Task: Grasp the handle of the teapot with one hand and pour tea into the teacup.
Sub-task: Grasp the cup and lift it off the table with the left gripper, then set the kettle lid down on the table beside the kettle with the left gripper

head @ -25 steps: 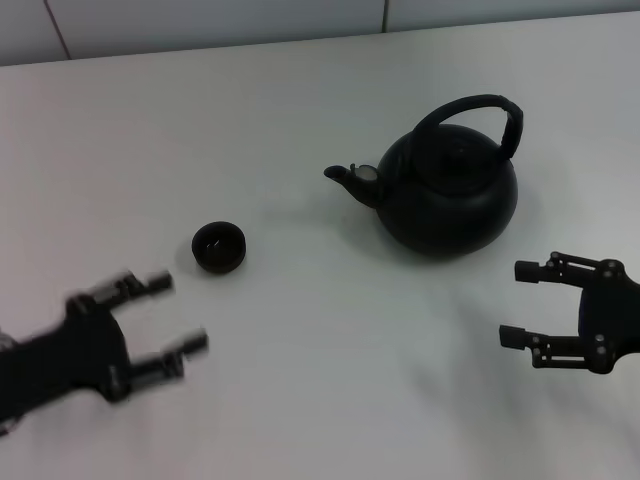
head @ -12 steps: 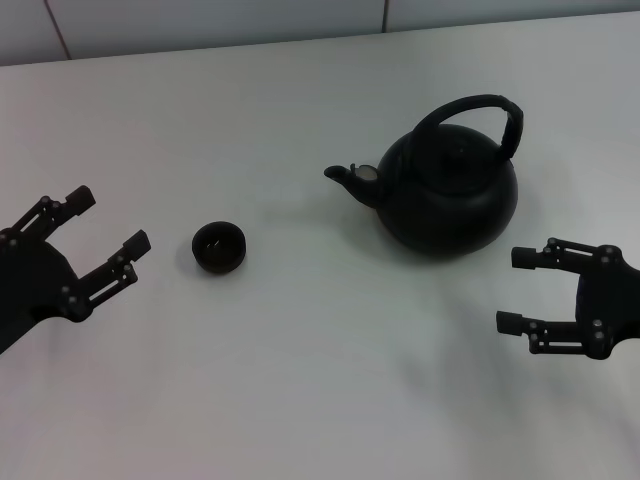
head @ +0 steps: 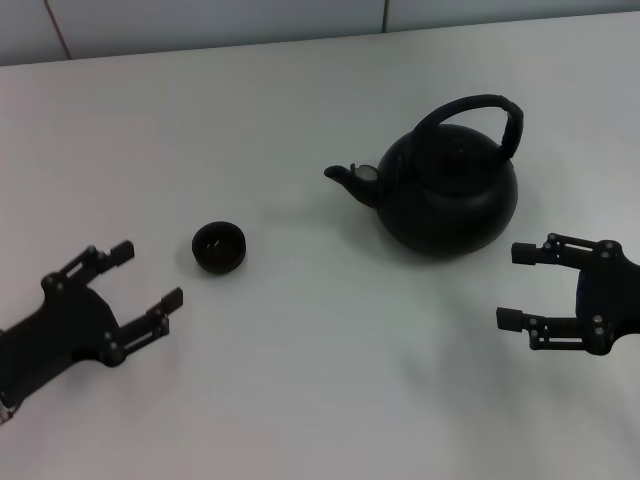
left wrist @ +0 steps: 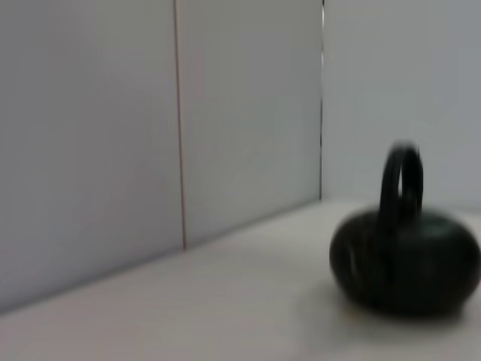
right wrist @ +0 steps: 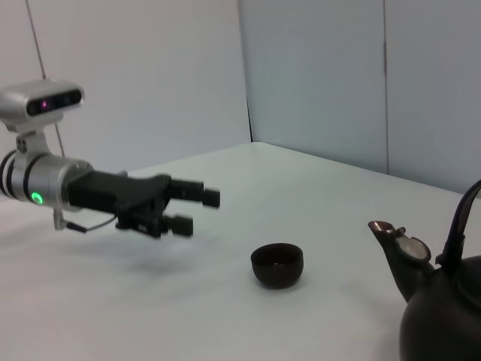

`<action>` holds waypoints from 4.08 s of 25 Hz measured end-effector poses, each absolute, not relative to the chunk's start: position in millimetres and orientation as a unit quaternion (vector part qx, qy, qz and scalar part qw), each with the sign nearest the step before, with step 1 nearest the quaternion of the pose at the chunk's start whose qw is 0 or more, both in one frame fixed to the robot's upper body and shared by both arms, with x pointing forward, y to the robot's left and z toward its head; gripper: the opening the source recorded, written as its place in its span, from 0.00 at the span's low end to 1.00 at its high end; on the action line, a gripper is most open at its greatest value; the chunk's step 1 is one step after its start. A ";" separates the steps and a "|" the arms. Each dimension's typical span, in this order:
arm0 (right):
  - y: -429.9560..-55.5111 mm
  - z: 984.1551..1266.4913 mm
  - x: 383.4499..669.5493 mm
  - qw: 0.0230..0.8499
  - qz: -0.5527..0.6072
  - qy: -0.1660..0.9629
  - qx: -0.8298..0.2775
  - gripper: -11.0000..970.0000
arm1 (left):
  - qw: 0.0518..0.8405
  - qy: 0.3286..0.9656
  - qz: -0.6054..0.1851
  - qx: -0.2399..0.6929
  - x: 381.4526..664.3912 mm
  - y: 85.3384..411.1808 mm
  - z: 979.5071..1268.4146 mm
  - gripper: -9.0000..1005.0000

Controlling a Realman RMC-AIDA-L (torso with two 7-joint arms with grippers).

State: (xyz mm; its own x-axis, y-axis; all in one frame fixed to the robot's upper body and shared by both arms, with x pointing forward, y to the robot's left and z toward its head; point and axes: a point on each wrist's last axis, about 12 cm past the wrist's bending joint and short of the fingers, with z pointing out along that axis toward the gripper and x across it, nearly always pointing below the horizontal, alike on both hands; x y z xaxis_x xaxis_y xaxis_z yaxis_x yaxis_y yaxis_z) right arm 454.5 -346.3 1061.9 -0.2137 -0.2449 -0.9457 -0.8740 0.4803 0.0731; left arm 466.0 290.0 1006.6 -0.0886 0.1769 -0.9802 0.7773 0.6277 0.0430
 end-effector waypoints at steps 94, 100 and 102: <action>-348.8 1069.2 452.0 0.496 0.328 0.698 -0.400 0.84 | 0.544 0.686 -0.271 0.399 539.3 169.6 1016.0 0.69; -348.5 1069.7 451.8 0.496 0.329 0.696 -0.401 0.84 | 0.532 0.702 -0.247 0.404 536.9 169.1 1007.7 0.69; -348.9 1070.4 452.3 0.497 0.328 0.696 -0.401 0.84 | 0.529 0.708 -0.241 0.400 536.4 169.3 1005.6 0.69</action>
State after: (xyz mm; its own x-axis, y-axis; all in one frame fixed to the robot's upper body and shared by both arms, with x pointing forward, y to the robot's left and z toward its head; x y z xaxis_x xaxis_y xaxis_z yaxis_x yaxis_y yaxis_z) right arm 452.3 -348.9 1070.4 -0.1827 -0.2326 -0.9553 -0.8846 0.4629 0.0565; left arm 536.4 169.3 1005.6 -0.1194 0.3111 -0.9429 0.8219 0.5637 0.0819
